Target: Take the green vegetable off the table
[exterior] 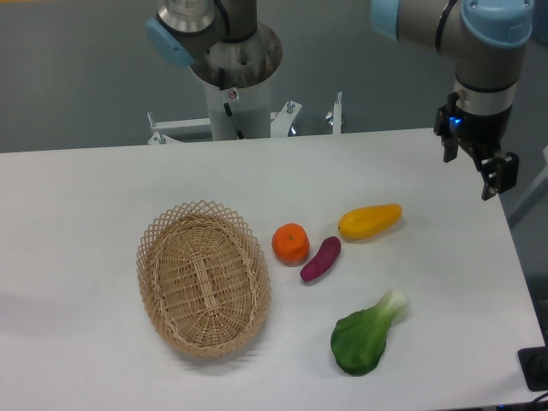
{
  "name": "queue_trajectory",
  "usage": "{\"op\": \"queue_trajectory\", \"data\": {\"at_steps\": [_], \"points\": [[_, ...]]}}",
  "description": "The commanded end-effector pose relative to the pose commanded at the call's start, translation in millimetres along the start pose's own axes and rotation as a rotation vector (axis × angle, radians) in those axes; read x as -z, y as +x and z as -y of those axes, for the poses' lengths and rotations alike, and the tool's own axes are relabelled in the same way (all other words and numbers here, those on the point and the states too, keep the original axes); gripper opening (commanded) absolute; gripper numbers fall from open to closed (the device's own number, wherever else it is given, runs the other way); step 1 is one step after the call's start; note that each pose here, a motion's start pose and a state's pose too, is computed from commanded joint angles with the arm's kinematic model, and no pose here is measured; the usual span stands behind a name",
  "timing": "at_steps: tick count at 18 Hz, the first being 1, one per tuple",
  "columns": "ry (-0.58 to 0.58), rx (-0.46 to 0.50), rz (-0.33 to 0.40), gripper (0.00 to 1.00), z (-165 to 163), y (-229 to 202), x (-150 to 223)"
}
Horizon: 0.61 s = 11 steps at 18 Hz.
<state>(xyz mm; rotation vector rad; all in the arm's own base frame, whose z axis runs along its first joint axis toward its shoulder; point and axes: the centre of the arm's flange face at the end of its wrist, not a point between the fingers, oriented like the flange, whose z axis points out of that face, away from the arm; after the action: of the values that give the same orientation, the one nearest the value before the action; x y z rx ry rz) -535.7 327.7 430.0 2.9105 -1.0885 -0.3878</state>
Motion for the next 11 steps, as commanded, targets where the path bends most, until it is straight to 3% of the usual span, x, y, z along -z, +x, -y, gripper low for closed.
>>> {"op": "queue_trajectory", "data": {"at_steps": [8, 11], "points": [[0.009, -0.003, -0.011, 1.00, 4, 4, -7], [0.073, 0.106, -0.004, 1.00, 4, 7, -15]]}}
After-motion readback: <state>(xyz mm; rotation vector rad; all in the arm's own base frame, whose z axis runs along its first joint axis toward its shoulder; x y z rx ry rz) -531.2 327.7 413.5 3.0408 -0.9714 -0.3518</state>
